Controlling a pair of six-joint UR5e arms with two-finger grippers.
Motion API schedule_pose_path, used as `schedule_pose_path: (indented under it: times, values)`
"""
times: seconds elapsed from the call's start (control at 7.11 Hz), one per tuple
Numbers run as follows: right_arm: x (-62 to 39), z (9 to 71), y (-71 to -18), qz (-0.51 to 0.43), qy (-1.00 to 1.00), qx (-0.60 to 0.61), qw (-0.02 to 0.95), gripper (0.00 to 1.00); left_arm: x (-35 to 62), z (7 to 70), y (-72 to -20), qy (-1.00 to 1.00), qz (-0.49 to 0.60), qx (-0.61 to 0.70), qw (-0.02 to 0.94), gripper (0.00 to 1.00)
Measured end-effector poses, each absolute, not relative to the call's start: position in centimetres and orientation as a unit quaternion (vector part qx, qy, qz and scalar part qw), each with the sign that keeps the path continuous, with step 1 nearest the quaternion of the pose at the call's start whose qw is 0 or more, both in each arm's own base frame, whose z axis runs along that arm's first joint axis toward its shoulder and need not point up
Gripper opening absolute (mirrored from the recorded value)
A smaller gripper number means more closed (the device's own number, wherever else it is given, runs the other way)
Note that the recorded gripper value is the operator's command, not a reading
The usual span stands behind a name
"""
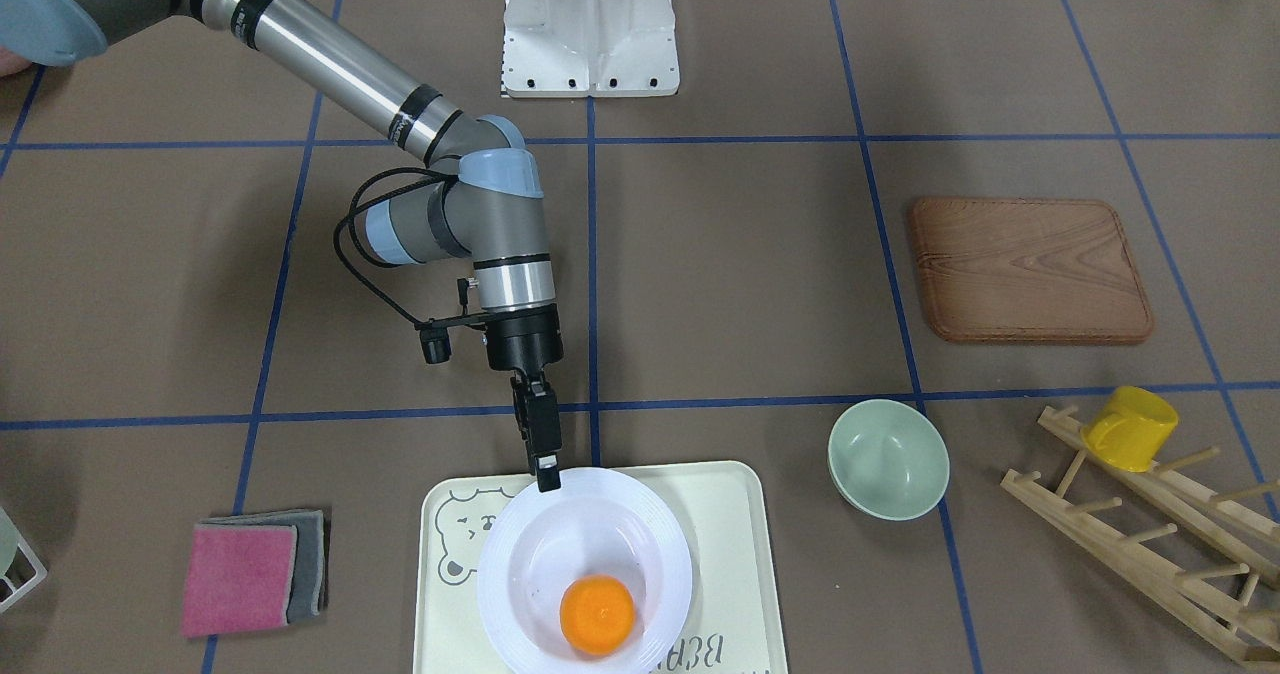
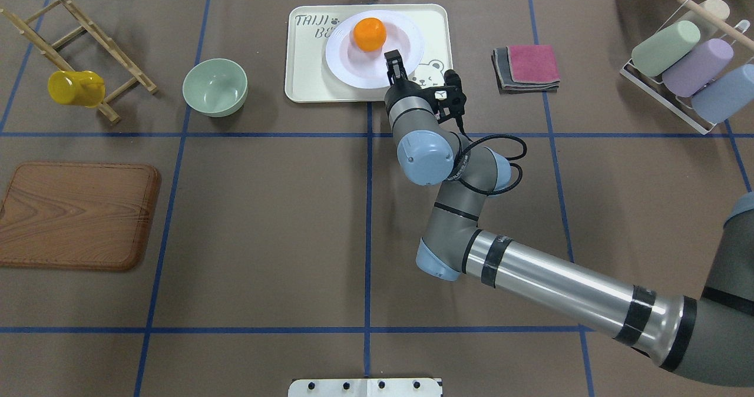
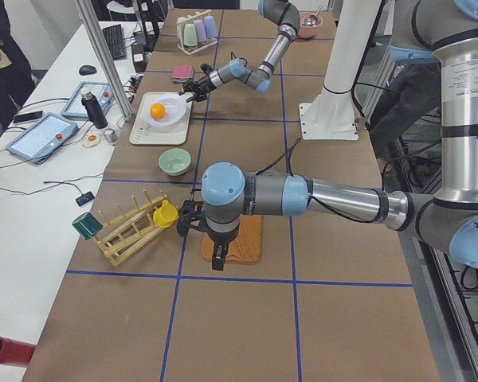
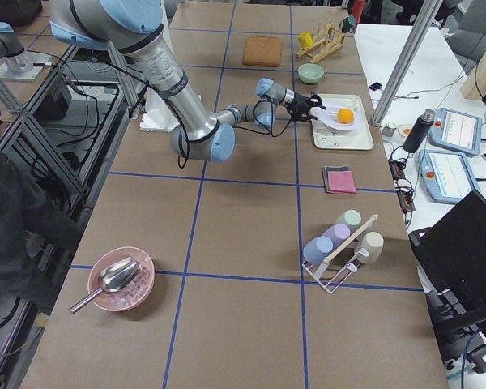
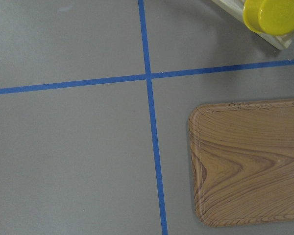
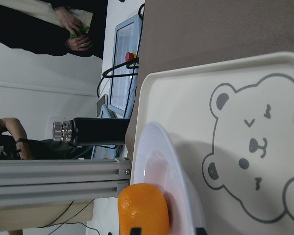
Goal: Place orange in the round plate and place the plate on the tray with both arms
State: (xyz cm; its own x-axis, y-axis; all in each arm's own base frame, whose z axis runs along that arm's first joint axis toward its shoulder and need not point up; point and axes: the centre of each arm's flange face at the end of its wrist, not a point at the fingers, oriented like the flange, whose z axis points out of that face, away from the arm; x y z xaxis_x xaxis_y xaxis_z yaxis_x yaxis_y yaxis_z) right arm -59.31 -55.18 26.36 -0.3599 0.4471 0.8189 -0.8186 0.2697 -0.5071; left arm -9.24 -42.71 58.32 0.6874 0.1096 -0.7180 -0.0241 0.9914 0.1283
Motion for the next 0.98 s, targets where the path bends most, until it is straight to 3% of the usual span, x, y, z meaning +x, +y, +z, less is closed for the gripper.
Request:
schedule_pose_path:
  times: [0.56, 0.98]
  values:
    - [-51.0, 24.2, -57.2, 0.415, -0.512, 0.170, 0.733, 1.00, -9.2, 58.8, -42.4, 0.395, 0.034, 0.048, 0.917, 0.99]
    - [-37.8, 26.1, -60.6, 0.252, -0.416, 0.169, 0.857, 1.00, -9.1, 59.6, -41.7, 0.398, 0.031, 0.041, 0.916, 0.99]
